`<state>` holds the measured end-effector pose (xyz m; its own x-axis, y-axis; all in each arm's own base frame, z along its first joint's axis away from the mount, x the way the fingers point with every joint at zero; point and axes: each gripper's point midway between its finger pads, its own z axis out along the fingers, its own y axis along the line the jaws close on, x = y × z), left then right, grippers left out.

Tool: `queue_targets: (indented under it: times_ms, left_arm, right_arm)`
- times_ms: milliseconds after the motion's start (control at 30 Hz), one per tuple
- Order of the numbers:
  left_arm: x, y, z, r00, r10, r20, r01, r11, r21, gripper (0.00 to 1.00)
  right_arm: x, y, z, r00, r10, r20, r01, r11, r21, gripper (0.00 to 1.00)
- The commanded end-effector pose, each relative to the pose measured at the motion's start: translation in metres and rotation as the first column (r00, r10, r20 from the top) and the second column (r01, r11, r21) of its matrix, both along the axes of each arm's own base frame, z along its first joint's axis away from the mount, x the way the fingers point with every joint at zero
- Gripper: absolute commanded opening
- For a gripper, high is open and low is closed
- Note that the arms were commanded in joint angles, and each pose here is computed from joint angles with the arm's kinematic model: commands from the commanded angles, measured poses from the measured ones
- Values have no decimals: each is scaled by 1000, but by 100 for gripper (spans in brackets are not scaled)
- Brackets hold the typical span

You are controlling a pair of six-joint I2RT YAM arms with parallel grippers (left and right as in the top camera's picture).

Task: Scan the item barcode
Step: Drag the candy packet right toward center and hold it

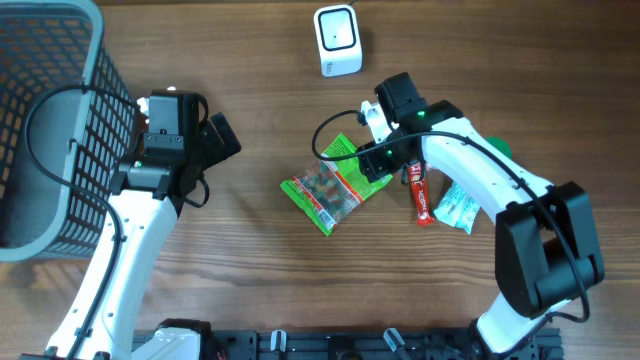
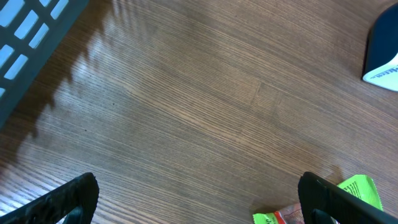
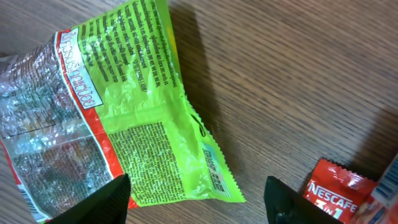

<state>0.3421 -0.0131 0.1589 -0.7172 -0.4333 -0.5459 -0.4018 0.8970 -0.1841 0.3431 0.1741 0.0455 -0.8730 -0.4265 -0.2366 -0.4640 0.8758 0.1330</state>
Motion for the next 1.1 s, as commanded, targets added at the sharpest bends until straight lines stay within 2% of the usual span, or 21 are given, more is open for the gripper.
queue_targets:
  times_ms: [0,200,667,767,1067]
  left_arm:
    - [2,2,3,1000,7,10,-7,1000,2,100]
    - [2,2,3,1000,7,10,-7,1000,2,100]
    - [2,2,3,1000,7,10,-7,1000,2,100]
    - [2,2,3,1000,7,10,-7,1000,2,100]
    - [2,2,3,1000,7,10,-7,1000,2,100]
  right_arm:
    - [0,4,4,1000,7,12,-8,1000,23,73]
    - [6,7,6,999,8,34,-9,999,32,76]
    - [-3,3,3,1000,15,1,-15,1000,15,79]
    - [-3,2,3,1000,17,1,-17,1000,15,83]
    - [-8,0,2,999,32,-16,-32,999,4,85]
